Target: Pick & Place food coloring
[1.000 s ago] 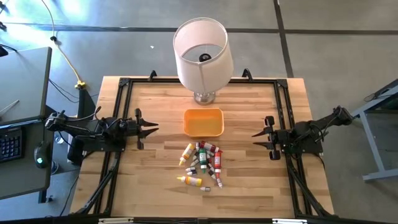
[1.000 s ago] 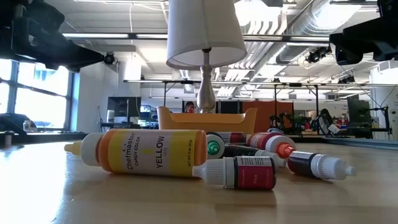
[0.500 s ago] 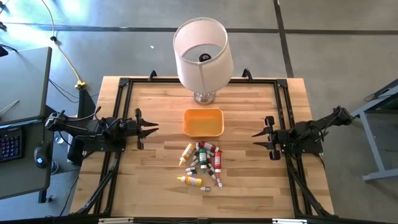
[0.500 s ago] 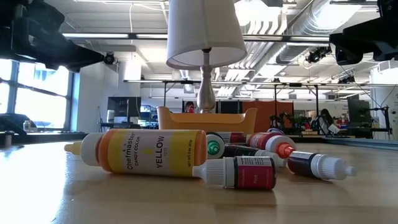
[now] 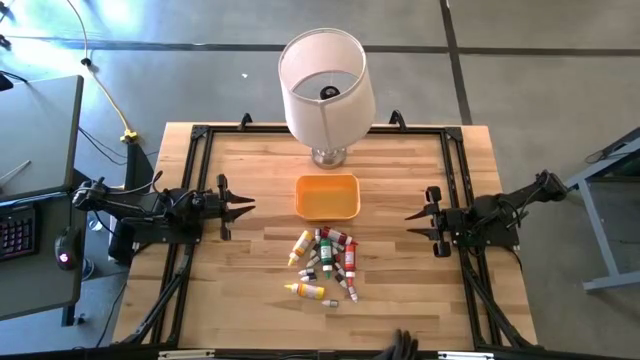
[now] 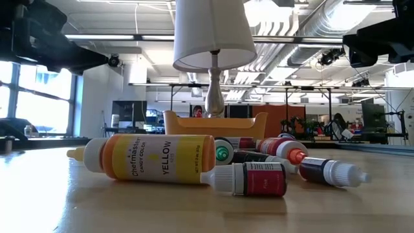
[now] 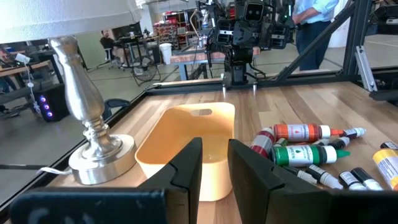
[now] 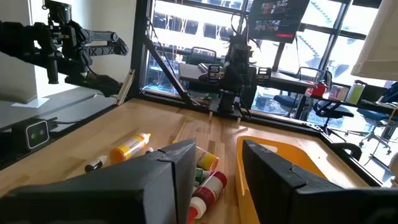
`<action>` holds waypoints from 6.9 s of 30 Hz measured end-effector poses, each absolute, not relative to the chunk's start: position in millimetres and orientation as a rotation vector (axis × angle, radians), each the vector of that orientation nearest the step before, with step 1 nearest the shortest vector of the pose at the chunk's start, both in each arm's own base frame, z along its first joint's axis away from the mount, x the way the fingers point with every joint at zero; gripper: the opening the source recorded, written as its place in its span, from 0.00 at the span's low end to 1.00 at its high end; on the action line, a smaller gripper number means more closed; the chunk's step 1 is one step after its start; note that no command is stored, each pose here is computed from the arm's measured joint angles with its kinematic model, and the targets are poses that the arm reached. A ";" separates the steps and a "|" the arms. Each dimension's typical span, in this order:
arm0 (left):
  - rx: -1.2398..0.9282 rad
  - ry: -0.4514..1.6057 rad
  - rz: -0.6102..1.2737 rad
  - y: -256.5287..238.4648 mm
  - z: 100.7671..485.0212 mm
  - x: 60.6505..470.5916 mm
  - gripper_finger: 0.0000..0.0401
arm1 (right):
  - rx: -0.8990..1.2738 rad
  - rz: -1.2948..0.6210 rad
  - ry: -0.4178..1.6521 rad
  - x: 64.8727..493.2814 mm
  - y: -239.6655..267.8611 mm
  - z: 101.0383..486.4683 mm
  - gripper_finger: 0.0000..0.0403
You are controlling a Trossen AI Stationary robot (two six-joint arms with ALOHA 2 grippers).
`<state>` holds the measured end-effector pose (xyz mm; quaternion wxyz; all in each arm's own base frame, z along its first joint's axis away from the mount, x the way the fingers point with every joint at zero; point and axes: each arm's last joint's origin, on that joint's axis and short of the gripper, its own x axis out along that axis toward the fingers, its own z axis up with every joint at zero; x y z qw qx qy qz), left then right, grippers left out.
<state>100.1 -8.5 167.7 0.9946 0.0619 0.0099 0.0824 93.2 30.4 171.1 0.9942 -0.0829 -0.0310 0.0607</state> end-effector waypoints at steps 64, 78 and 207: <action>0.124 0.020 0.165 -8.5 167.6 100.1 0.18 | -0.166 0.121 -0.062 93.2 30.4 171.1 0.31; 0.124 0.019 0.165 -8.5 167.7 100.1 0.18 | -0.166 0.121 -0.062 93.2 30.3 171.1 0.31; -0.585 0.940 0.295 -80.9 144.3 285.9 0.37 | -0.366 -0.275 0.117 182.2 55.7 206.3 0.31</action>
